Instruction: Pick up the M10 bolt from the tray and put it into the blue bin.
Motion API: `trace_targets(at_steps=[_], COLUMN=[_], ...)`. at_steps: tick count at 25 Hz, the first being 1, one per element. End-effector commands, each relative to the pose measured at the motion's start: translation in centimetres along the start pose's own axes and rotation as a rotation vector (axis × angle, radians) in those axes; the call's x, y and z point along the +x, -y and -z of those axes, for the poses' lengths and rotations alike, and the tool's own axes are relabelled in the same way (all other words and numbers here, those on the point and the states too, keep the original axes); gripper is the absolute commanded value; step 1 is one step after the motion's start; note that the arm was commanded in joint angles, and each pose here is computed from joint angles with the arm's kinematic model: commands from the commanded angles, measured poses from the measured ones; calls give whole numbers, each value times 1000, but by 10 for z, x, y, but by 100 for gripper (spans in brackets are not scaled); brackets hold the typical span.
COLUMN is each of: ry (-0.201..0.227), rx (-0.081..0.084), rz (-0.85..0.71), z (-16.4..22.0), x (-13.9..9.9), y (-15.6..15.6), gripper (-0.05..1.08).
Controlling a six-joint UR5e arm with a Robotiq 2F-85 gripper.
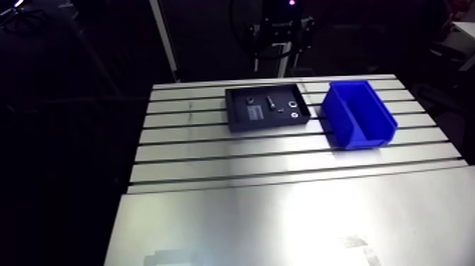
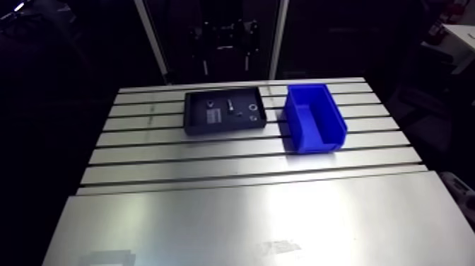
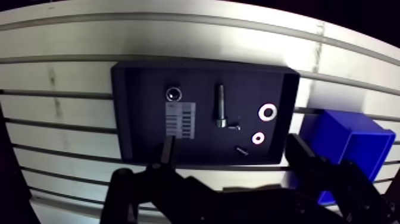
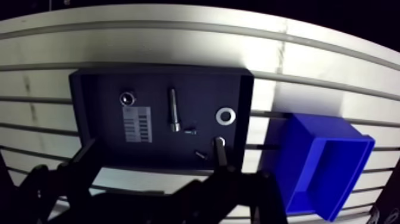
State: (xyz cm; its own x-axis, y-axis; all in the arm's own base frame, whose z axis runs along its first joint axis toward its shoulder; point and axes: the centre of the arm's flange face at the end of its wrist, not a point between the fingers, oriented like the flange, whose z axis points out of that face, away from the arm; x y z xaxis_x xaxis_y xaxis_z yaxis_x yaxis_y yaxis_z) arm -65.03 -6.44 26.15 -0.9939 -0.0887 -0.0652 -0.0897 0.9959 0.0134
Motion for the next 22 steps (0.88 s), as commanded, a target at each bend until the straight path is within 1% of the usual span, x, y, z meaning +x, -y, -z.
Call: trace_targets(at_steps=[1, 3, 4, 10, 12, 15, 20, 22], ry=[2, 6, 15, 25, 35, 39, 30, 33], rx=[-15, -12, -11, -8, -6, -4, -6, -3], rz=[10, 15, 17, 22, 22, 22, 20, 19], z=[-9, -12, -18, -23, -30, -33, -41, -45], x=[2, 2, 3, 3, 3, 1, -1, -3], y=[-2, -1, -2, -3, -3, -3, -3, -3], gripper=[1, 1, 1, 1, 1, 1, 1, 1])
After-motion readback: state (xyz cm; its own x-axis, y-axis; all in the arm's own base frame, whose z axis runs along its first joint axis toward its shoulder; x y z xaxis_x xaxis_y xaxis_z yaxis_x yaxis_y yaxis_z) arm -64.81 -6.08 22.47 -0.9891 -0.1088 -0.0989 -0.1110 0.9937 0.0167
